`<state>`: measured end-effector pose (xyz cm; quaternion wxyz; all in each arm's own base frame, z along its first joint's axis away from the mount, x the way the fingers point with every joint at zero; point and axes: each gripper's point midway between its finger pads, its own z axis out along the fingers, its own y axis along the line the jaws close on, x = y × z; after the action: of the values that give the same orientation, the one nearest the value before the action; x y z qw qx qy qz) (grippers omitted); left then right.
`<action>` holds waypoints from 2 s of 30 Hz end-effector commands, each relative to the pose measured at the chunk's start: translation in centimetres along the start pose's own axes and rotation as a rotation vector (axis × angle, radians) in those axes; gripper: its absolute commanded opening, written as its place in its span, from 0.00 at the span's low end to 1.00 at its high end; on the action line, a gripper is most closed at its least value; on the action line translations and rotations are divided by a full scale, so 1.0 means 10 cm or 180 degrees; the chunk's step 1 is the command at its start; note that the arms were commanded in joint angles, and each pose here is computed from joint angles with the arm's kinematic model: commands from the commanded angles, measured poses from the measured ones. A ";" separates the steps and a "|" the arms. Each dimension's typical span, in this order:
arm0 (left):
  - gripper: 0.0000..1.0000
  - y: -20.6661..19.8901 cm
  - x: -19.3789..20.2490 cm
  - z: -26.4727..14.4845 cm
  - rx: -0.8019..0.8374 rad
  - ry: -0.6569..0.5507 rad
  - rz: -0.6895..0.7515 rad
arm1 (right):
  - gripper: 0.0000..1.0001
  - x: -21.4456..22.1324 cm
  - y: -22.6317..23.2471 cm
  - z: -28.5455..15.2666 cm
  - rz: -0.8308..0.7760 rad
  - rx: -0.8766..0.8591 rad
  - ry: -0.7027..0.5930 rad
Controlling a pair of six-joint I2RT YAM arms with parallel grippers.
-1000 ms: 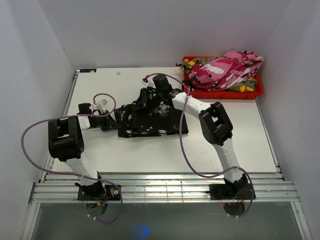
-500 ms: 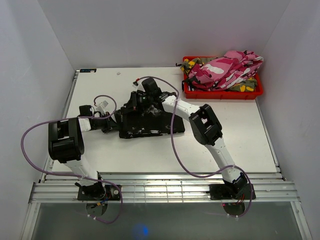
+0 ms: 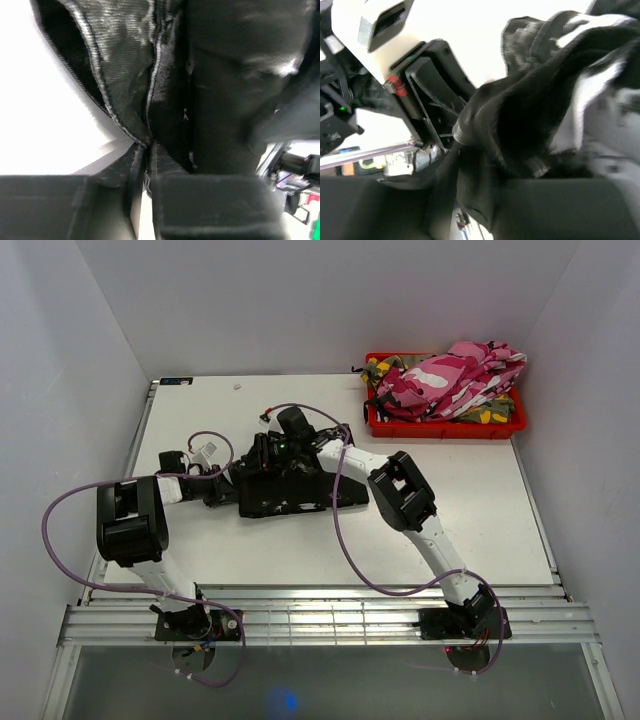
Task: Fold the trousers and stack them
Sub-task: Fold the trousers
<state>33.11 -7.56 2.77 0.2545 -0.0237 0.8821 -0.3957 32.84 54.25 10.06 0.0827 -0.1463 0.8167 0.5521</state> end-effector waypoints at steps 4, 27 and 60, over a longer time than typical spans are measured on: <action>0.53 -0.23 -0.19 -0.17 -0.0034 -0.0124 0.0242 | 0.54 -0.03 0.58 -0.16 -0.0442 -0.0596 0.0059; 0.45 -0.59 -1.04 -0.96 0.0006 -0.0463 0.3377 | 0.34 0.38 -0.03 -1.21 -0.2821 0.0355 0.0138; 0.57 -0.25 -0.88 0.00 0.0168 0.0166 0.5213 | 0.32 0.57 -0.91 -0.68 -0.2603 0.0831 0.0333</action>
<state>39.98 -7.85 8.86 0.4483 0.6257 0.6250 -0.1300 30.69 44.10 4.67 0.2849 -0.4732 0.7450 0.3739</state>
